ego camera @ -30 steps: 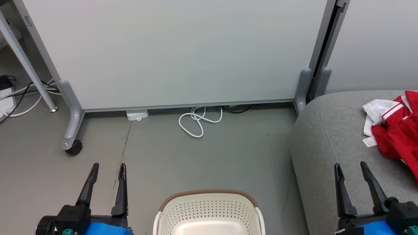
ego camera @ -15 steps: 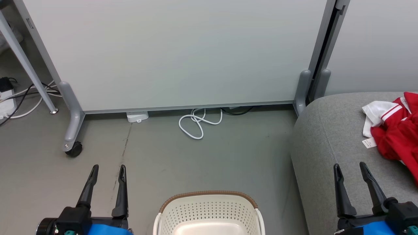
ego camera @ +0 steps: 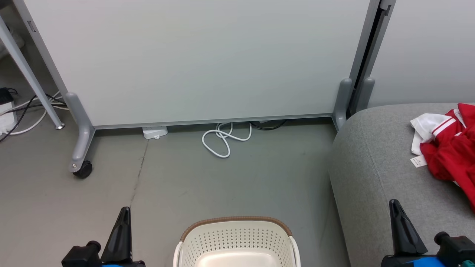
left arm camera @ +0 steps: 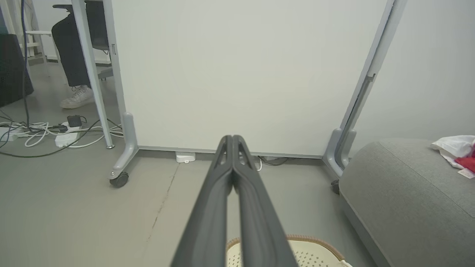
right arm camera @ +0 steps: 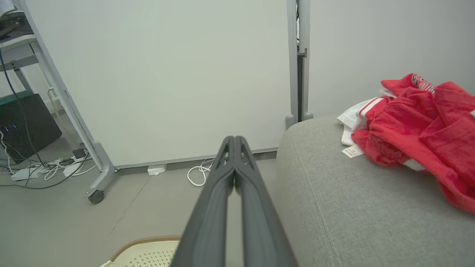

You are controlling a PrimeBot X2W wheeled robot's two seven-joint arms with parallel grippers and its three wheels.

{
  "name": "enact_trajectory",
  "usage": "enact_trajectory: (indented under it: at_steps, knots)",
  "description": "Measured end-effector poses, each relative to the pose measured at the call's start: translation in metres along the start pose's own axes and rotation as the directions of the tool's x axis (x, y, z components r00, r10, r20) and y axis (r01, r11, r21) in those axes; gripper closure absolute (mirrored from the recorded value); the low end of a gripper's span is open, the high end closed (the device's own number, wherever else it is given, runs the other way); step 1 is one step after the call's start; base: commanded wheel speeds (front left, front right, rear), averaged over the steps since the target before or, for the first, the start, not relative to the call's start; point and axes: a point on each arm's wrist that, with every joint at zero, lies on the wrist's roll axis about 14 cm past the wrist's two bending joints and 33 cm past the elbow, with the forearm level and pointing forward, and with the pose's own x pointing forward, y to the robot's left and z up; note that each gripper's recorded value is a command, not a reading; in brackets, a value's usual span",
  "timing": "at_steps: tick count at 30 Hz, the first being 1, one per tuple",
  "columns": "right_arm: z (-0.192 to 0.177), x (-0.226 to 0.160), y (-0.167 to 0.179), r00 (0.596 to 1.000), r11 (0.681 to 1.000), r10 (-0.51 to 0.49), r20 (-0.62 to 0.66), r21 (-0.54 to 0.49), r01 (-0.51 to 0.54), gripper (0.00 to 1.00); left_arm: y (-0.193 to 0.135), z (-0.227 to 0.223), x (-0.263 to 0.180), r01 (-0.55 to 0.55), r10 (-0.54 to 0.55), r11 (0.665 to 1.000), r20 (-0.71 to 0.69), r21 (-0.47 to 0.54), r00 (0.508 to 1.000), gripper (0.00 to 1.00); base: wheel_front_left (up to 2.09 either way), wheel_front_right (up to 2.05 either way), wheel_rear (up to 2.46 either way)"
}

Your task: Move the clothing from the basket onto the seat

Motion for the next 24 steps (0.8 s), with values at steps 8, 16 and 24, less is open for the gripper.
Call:
enact_trajectory:
  at_steps: [8,16,24]
  knots:
    - [-0.004,0.0,-0.007,0.999,0.987,-0.041,-0.022,0.153,0.044,1.0,0.006,0.0,0.004,-0.039,0.038,0.987,-0.013,-0.155,0.999,1.0,0.0,0.0,0.0]
    - [-0.004,0.004,-0.012,0.997,0.954,-0.069,-0.035,0.29,0.076,1.0,0.009,0.001,0.01,-0.064,0.06,0.954,-0.022,-0.292,0.998,1.0,0.0,0.0,0.0]
    - [-0.004,0.008,-0.015,0.995,0.907,-0.086,-0.047,0.41,0.098,1.0,0.013,0.003,0.015,-0.085,0.08,0.907,-0.028,-0.413,0.996,1.0,0.0,0.0,0.0]
